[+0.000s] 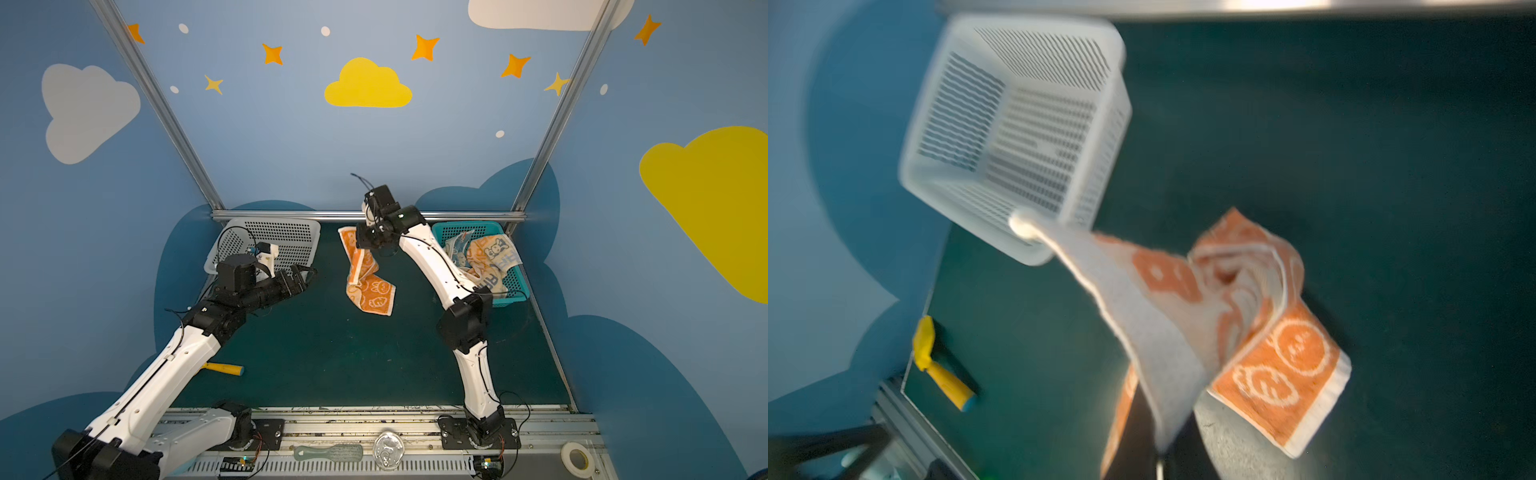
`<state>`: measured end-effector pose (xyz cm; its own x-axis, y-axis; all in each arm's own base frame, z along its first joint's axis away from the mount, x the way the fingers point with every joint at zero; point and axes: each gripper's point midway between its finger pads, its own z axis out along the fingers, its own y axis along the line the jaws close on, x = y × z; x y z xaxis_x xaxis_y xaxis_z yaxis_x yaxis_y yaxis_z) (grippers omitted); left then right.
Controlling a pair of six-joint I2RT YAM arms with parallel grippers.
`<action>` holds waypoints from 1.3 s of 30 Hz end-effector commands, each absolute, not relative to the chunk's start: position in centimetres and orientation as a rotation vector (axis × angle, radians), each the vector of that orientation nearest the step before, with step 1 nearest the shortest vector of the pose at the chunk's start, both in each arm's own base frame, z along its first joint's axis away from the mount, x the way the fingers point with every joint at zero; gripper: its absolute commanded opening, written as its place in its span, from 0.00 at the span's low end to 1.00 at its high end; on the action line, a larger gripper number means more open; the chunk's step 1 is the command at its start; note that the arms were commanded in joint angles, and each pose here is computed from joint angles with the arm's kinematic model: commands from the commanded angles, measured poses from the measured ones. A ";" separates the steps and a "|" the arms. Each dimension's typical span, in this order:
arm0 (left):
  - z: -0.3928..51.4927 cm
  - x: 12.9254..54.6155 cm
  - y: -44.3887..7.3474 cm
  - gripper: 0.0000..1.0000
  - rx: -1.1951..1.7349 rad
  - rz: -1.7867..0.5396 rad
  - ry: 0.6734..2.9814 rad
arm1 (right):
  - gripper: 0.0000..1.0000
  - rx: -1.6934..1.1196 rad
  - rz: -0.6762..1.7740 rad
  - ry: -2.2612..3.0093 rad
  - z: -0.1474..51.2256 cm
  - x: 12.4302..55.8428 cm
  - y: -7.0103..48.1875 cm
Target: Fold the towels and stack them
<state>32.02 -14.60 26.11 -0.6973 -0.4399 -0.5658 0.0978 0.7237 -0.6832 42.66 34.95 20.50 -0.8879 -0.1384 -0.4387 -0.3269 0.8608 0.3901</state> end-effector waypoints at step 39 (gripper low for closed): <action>20.3 31.7 -14.8 1.00 -0.352 -0.957 2.330 | 0.14 -0.478 0.600 3.057 10.2 32.6 35.1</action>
<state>32.06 -15.34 20.37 -0.7988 -0.4333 -0.4173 -0.0113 0.7043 -0.7098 33.76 34.32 10.29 -0.9548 -0.2839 -0.0886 -0.2971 0.8971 0.3269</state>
